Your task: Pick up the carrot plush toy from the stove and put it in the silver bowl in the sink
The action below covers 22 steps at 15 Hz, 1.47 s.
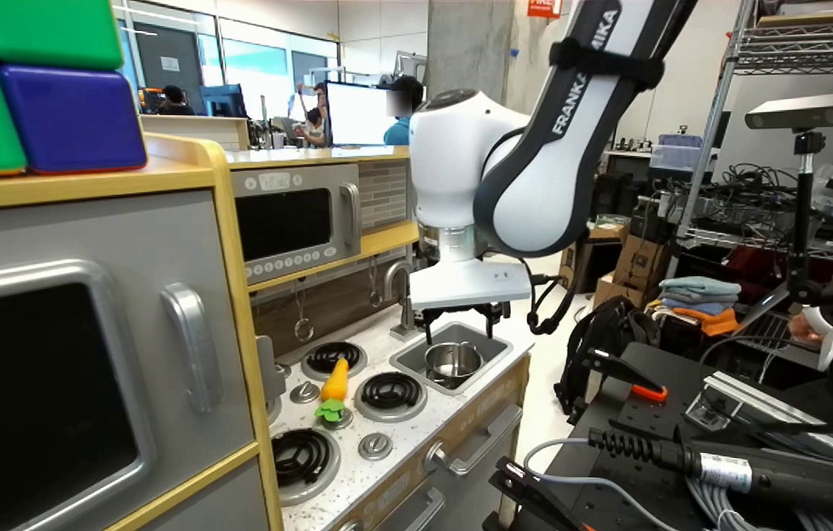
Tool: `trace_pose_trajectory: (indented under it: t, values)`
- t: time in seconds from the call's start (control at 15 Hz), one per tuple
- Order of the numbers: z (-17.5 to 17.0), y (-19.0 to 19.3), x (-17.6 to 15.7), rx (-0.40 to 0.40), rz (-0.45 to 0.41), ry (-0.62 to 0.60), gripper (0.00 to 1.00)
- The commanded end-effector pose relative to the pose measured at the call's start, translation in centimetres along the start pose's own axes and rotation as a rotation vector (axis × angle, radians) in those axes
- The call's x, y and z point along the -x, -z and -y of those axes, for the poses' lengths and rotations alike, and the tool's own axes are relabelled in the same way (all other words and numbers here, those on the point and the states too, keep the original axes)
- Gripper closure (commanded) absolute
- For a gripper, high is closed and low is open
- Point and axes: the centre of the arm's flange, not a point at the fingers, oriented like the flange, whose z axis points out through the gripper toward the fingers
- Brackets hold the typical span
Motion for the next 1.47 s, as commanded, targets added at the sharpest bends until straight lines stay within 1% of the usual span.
trace_pose_trajectory:
  t: [0.0,0.07,0.2,0.33,0.4,0.8,0.87,1.13,1.2,1.27,1.4]
  values:
    - [4.5,-4.5,-2.8,-0.012,-0.040,-0.100,0.00]
    - [5.1,-5.0,-3.4,-0.012,-0.051,-0.113,0.00]
    - [6.3,-5.7,-4.2,-0.044,-0.074,-0.134,0.00]
    - [6.6,-5.3,-4.5,-0.085,-0.071,-0.144,0.00]
    - [5.5,-5.0,-3.7,-0.045,-0.053,-0.125,0.00]
    - [5.8,-5.5,-3.8,-0.047,-0.052,-0.131,0.00]
    - [6.4,-5.8,-3.8,-0.064,-0.049,-0.120,0.00]
    - [10.4,-5.3,-3.8,-0.159,-0.110,-0.156,0.00]
    - [11.7,-5.2,-3.9,-0.174,-0.138,-0.165,0.00]
    - [12.9,-5.3,-3.9,-0.185,-0.147,-0.164,0.00]
    - [15.3,-5.7,-3.8,-0.184,-0.165,-0.161,0.00]
